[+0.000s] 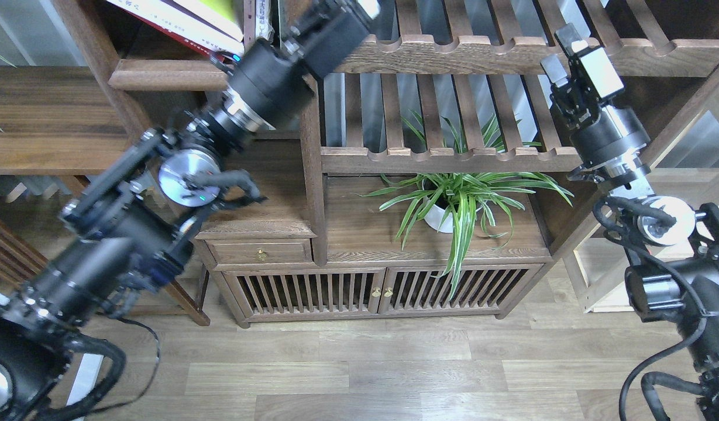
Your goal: Organize books on shelf
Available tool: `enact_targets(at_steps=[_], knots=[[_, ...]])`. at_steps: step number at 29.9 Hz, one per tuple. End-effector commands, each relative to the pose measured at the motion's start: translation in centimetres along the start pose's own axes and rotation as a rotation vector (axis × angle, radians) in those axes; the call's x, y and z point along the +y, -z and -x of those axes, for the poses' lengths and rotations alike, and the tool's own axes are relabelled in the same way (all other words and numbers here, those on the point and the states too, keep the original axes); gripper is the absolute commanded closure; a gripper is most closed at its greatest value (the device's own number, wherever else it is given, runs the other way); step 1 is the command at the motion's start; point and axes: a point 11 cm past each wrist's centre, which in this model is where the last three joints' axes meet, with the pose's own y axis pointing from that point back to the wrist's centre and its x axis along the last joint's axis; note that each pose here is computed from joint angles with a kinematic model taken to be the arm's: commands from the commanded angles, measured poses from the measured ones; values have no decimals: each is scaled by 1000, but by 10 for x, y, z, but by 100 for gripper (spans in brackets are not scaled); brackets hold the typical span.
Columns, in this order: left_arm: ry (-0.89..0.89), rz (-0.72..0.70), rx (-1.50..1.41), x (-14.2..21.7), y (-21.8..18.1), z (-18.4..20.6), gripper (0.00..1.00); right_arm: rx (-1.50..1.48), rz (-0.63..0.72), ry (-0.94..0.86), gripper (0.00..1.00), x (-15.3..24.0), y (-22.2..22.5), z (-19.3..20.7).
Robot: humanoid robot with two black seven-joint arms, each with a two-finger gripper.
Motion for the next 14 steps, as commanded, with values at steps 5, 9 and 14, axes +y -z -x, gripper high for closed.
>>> enact_targets(at_steps=[5, 9, 14], knots=[[-17, -47, 30, 9, 24, -2, 2, 33, 22, 2, 6, 0, -3, 2], [-19, -54, 32, 10, 27, -3, 2, 35, 18, 11, 6, -1, -1, 5], [-20, -54, 34, 11, 27, -3, 2, 47, 26, 12, 7, -1, -2, 6]])
